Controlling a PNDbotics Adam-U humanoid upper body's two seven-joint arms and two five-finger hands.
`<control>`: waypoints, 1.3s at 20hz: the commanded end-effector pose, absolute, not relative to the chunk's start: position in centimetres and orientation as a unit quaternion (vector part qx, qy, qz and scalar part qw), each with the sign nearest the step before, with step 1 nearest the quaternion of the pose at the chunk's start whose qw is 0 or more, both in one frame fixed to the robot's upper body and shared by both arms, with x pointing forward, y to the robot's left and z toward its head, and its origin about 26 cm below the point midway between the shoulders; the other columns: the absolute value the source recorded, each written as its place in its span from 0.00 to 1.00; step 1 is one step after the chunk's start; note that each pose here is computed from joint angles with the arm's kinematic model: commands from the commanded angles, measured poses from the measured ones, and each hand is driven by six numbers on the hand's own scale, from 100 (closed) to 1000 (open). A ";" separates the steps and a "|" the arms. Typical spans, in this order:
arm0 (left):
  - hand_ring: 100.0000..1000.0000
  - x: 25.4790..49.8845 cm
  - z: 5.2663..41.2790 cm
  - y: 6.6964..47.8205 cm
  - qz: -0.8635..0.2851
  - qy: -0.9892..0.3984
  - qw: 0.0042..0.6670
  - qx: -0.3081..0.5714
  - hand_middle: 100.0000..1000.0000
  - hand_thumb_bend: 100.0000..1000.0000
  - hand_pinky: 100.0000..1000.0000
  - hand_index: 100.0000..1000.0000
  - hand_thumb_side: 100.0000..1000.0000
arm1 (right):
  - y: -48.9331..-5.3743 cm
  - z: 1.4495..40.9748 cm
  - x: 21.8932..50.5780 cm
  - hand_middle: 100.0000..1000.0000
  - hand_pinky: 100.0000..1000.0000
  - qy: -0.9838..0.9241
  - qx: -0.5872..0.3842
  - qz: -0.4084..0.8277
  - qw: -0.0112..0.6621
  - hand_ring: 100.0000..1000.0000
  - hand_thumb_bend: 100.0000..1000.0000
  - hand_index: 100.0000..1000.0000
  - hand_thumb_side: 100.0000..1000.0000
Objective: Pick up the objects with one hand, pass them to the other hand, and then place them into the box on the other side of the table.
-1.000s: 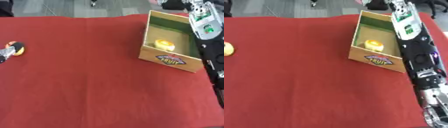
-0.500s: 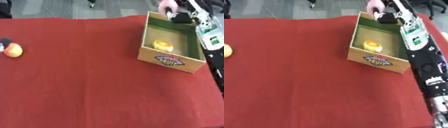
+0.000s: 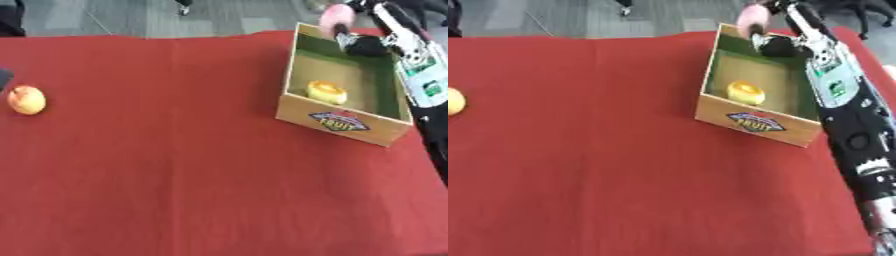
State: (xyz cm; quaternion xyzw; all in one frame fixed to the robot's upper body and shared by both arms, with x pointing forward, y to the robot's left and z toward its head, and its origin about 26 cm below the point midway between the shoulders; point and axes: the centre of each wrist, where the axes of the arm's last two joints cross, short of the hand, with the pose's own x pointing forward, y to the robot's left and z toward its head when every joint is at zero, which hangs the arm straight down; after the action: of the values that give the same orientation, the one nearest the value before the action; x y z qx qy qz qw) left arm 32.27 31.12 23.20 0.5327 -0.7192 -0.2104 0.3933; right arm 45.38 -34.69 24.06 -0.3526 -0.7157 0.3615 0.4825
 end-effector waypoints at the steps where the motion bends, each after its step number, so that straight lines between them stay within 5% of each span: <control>1: 0.61 31.9 24.4 31.7 -0.204 -0.719 0.373 0.549 0.62 0.69 0.75 0.78 0.42 | -36.2 25.9 44.8 0.76 1.00 -0.696 -0.387 0.380 0.472 1.00 0.09 0.89 0.16; 4: 0.61 31.9 24.5 31.8 -0.201 -0.718 0.373 0.552 0.62 0.69 0.75 0.78 0.42 | -36.3 26.2 44.6 0.80 1.00 -0.687 -0.400 0.381 0.472 1.00 0.14 0.91 0.18; 11: 0.61 31.9 24.4 31.9 -0.199 -0.717 0.374 0.554 0.62 0.69 0.75 0.78 0.42 | -36.2 26.7 44.4 0.80 1.00 -0.696 -0.403 0.364 0.470 1.00 0.09 0.91 0.14; 15: 0.61 31.9 24.6 32.3 -0.192 -0.712 0.374 0.562 0.61 0.69 0.75 0.78 0.42 | -35.6 27.7 44.0 0.79 1.00 -0.752 -0.361 0.306 0.459 1.00 0.00 0.93 0.00; 18: 0.62 32.4 25.1 33.1 -0.190 -0.698 0.391 0.569 0.62 0.71 0.75 0.79 0.40 | -34.7 28.8 43.5 0.78 1.00 -0.816 -0.280 0.239 0.446 1.00 0.00 0.91 0.39; 21: 0.63 33.7 26.6 34.7 -0.208 -0.675 0.427 0.565 0.62 0.75 0.76 0.80 0.34 | -33.6 30.0 42.8 0.79 1.00 -0.859 -0.203 0.202 0.423 1.00 0.00 0.91 0.46; 24: 0.65 35.3 28.4 36.6 -0.236 -0.650 0.468 0.551 0.64 0.83 0.78 0.81 0.26 | -32.9 30.8 42.2 0.77 1.00 -0.878 -0.159 0.193 0.409 1.00 0.00 0.90 0.21; 26: 0.68 36.3 29.4 37.8 -0.269 -0.624 0.497 0.540 0.65 0.87 0.79 0.81 0.22 | -32.4 31.3 41.9 0.77 1.00 -0.882 -0.145 0.199 0.402 1.00 0.00 0.89 0.19</control>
State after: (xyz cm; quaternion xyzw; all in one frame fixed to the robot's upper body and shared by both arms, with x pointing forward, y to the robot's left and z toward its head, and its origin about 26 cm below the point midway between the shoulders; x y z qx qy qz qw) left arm 36.42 36.27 28.01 0.5304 -0.6433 -0.2544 0.4901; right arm 42.68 -32.29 29.27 -0.1472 -0.8702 0.1971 0.4269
